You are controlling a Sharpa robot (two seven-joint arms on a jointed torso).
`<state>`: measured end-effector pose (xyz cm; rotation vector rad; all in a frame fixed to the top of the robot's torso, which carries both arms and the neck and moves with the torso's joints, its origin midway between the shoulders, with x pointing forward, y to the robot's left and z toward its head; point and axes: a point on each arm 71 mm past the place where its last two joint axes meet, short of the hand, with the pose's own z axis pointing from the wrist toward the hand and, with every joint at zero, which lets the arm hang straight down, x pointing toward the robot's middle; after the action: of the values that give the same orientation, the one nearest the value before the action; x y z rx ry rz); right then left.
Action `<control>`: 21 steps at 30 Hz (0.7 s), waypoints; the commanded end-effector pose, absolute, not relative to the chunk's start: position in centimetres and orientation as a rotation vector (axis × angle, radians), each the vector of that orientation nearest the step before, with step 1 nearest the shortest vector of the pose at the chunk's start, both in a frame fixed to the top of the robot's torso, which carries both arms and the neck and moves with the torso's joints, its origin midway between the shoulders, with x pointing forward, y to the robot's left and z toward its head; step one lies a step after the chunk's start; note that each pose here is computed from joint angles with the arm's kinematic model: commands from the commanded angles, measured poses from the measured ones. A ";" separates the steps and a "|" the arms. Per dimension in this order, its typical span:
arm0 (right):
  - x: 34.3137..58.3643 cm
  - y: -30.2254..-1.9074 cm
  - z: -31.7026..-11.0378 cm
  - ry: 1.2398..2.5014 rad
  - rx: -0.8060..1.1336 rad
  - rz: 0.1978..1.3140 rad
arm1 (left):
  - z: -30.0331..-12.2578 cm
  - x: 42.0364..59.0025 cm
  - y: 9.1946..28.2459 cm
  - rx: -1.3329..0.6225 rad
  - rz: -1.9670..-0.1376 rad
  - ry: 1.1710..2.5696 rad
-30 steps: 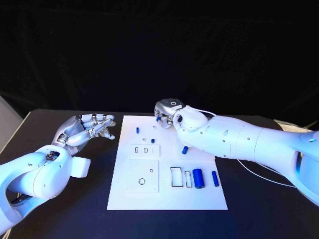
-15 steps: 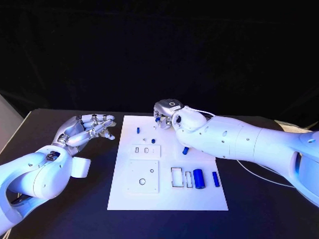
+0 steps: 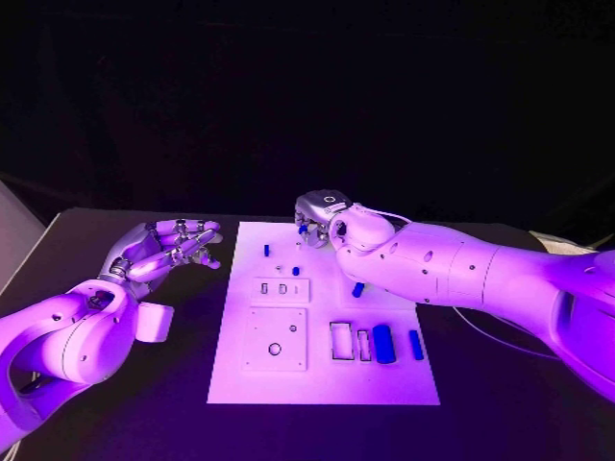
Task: Assemble the parts on the task board
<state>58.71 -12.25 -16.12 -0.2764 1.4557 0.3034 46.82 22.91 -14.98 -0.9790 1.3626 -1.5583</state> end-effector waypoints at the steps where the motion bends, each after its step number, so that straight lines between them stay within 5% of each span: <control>1: 58.8 -12.0 -16.3 1.472 -0.299 0.300 | -14.8 46.7 22.6 -0.964 -1.580 1.371; 21: 58.3 -13.2 -16.2 1.453 -0.281 0.308 | -14.9 46.8 22.9 -0.965 -1.575 1.372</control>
<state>58.50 -13.20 -16.34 -0.2798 1.4753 0.2982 46.84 23.02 -14.98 -0.9793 1.3653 -1.5565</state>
